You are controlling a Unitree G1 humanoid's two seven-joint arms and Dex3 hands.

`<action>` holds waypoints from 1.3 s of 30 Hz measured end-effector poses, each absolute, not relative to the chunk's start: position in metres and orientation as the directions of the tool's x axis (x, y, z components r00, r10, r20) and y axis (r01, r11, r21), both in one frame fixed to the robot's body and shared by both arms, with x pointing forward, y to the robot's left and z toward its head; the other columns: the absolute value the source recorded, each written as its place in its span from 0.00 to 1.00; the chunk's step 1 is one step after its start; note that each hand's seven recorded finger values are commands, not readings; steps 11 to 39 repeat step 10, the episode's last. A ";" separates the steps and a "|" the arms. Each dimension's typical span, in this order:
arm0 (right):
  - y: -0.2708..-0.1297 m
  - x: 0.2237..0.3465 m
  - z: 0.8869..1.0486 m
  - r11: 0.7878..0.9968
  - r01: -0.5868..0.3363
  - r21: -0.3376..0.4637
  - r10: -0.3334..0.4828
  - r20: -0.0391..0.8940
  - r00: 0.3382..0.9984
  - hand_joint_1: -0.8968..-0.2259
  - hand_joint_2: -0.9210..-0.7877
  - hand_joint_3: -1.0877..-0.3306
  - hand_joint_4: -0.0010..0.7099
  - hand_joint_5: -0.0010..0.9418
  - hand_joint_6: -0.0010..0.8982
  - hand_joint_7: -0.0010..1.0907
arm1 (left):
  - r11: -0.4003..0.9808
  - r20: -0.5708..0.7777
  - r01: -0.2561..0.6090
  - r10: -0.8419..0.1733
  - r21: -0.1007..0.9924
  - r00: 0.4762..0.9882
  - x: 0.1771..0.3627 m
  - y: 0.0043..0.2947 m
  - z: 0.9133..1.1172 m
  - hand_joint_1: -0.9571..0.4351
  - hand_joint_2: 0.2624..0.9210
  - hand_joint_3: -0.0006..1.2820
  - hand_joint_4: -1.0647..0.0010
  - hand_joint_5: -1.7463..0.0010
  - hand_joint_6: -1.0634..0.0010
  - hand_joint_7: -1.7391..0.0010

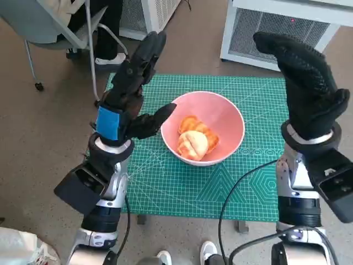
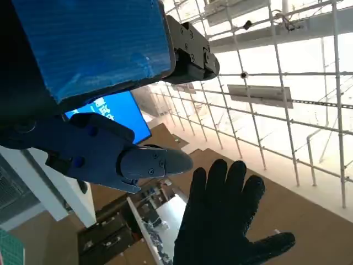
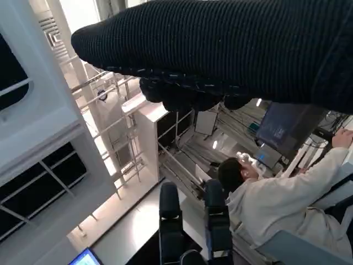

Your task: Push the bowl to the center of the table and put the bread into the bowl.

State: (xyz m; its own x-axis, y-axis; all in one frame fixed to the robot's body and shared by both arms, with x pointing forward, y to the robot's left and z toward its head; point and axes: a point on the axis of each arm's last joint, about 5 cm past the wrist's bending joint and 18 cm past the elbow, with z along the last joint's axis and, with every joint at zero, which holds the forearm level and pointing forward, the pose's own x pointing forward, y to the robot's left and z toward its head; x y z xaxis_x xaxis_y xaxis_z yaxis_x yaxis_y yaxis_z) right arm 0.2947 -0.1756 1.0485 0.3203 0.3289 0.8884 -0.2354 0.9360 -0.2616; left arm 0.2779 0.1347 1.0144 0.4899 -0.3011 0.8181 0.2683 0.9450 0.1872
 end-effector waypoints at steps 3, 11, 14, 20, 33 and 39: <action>-0.176 0.295 1.049 0.936 -0.235 -0.263 0.330 0.888 0.321 0.47 0.00 0.46 0.37 0.00 0.09 0.43 | 0.944 0.824 0.281 -0.296 0.174 0.484 0.277 0.135 1.015 0.35 1.00 0.29 0.73 1.00 0.67 0.97; -0.175 0.295 1.050 0.935 -0.235 -0.267 0.334 0.887 0.319 0.48 0.00 0.46 0.37 0.00 0.10 0.42 | 0.939 0.827 0.304 -0.296 0.160 0.478 0.275 0.134 1.015 0.36 1.00 0.29 0.73 1.00 0.68 0.97; -0.175 0.295 1.050 0.935 -0.235 -0.267 0.334 0.887 0.319 0.48 0.00 0.46 0.37 0.00 0.10 0.42 | 0.939 0.827 0.304 -0.296 0.160 0.478 0.275 0.134 1.015 0.36 1.00 0.29 0.73 1.00 0.68 0.97; -0.175 0.295 1.050 0.935 -0.235 -0.267 0.334 0.887 0.319 0.48 0.00 0.46 0.37 0.00 0.10 0.42 | 0.939 0.827 0.304 -0.296 0.160 0.478 0.275 0.134 1.015 0.36 1.00 0.29 0.73 1.00 0.68 0.97; -0.175 0.295 1.050 0.935 -0.235 -0.267 0.334 0.887 0.319 0.48 0.00 0.46 0.37 0.00 0.10 0.42 | 0.939 0.827 0.304 -0.296 0.160 0.478 0.275 0.134 1.015 0.36 1.00 0.29 0.73 1.00 0.68 0.97; -0.175 0.295 1.050 0.935 -0.235 -0.267 0.334 0.887 0.319 0.48 0.00 0.46 0.37 0.00 0.10 0.42 | 0.939 0.827 0.304 -0.296 0.160 0.478 0.275 0.134 1.015 0.36 1.00 0.29 0.73 1.00 0.68 0.97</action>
